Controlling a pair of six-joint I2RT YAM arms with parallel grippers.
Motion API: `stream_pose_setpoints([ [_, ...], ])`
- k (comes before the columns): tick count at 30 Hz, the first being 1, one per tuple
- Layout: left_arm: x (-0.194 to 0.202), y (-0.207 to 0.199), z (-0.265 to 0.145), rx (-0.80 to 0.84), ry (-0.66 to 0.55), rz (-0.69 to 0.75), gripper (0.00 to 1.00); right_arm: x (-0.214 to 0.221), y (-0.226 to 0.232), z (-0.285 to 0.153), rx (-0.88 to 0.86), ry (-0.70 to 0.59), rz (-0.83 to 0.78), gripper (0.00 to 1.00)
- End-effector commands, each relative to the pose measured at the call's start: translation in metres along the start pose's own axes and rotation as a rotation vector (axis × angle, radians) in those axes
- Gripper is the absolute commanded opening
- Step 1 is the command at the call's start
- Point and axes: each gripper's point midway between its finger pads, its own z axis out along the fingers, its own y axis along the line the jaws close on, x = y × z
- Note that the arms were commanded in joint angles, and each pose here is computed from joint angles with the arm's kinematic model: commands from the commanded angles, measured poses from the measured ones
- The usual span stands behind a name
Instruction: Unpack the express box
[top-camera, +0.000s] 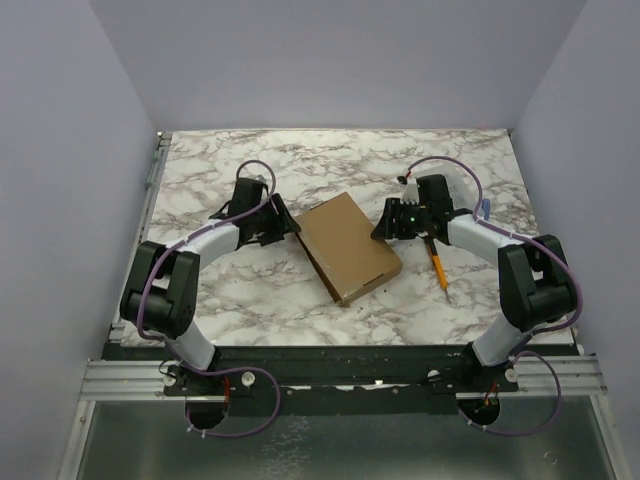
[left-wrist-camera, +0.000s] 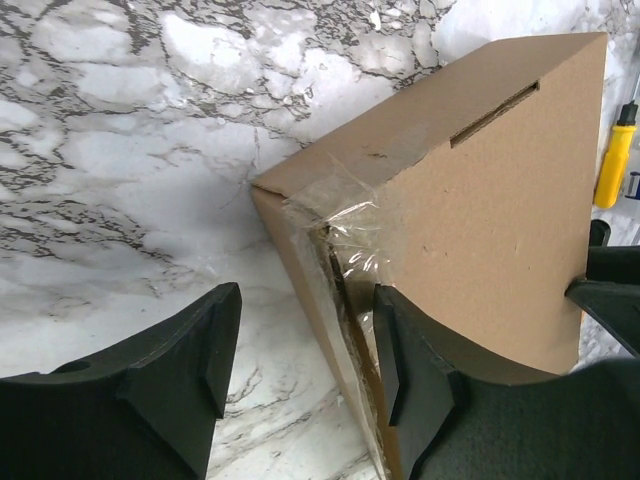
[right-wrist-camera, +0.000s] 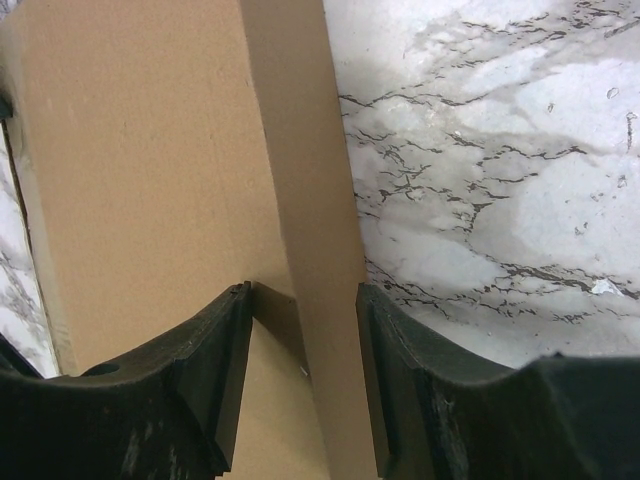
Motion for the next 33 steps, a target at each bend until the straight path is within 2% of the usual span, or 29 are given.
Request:
stream_pose_setpoints([
  [1,-0.005,0.02,-0.008,-0.041,-0.034,0.003,0.61,0.017,-0.006,0.006,0.013,0.053,0.003,0.51],
  [13,0.0,0.053,-0.008,-0.118,-0.047,-0.041,0.59,0.021,-0.008,0.008,0.024,0.064,0.011,0.49],
  [19,0.006,0.074,-0.014,-0.136,-0.055,-0.101,0.5,0.024,-0.012,0.011,0.039,0.078,0.023,0.48],
  [29,0.022,0.099,-0.021,-0.156,-0.062,-0.158,0.48,0.028,-0.015,0.013,0.055,0.09,0.032,0.48],
  [33,0.026,0.097,-0.023,-0.125,-0.062,-0.171,0.48,0.028,-0.014,0.014,0.045,0.092,0.032,0.48],
])
